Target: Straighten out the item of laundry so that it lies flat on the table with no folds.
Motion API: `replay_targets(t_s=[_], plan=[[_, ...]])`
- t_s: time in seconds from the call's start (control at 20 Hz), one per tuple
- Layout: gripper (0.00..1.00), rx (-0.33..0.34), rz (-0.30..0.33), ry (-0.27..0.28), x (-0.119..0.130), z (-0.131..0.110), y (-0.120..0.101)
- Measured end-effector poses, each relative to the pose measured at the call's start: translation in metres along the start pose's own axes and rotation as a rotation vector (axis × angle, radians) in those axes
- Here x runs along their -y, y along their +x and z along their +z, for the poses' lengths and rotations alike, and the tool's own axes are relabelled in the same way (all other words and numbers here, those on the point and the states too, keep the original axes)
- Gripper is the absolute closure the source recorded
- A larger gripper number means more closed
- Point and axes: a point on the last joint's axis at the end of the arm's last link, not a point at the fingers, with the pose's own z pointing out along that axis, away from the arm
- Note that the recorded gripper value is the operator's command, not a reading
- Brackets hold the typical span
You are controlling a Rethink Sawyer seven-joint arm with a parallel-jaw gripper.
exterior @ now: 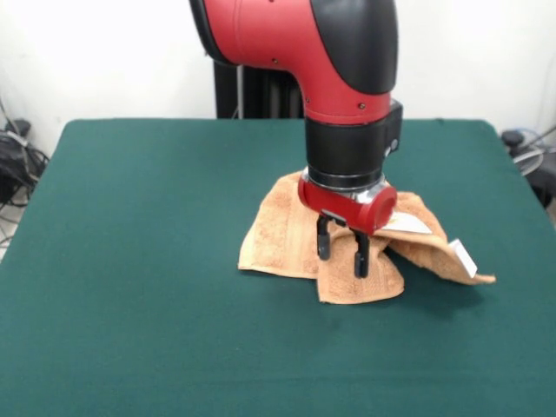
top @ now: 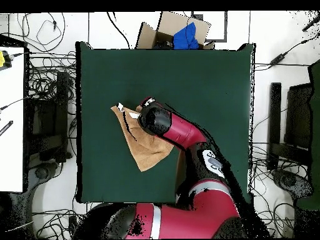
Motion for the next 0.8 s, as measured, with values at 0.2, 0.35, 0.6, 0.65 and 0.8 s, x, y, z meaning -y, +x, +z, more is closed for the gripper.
replay_targets(t_s=[0.2,0.35,0.6,0.65,0.8], plan=[[0.0,-0.017,-0.002,-0.006,-0.004,-0.003,0.003],[0.0,-0.046,-0.001,-0.02,-0.011,-0.006,0.005],[0.0,-0.146,0.012,-0.084,-0.032,-0.018,0.008],[0.0,-0.177,0.018,-0.103,-0.037,-0.021,0.008],[0.0,-0.224,0.023,-0.131,-0.042,-0.026,0.008]])
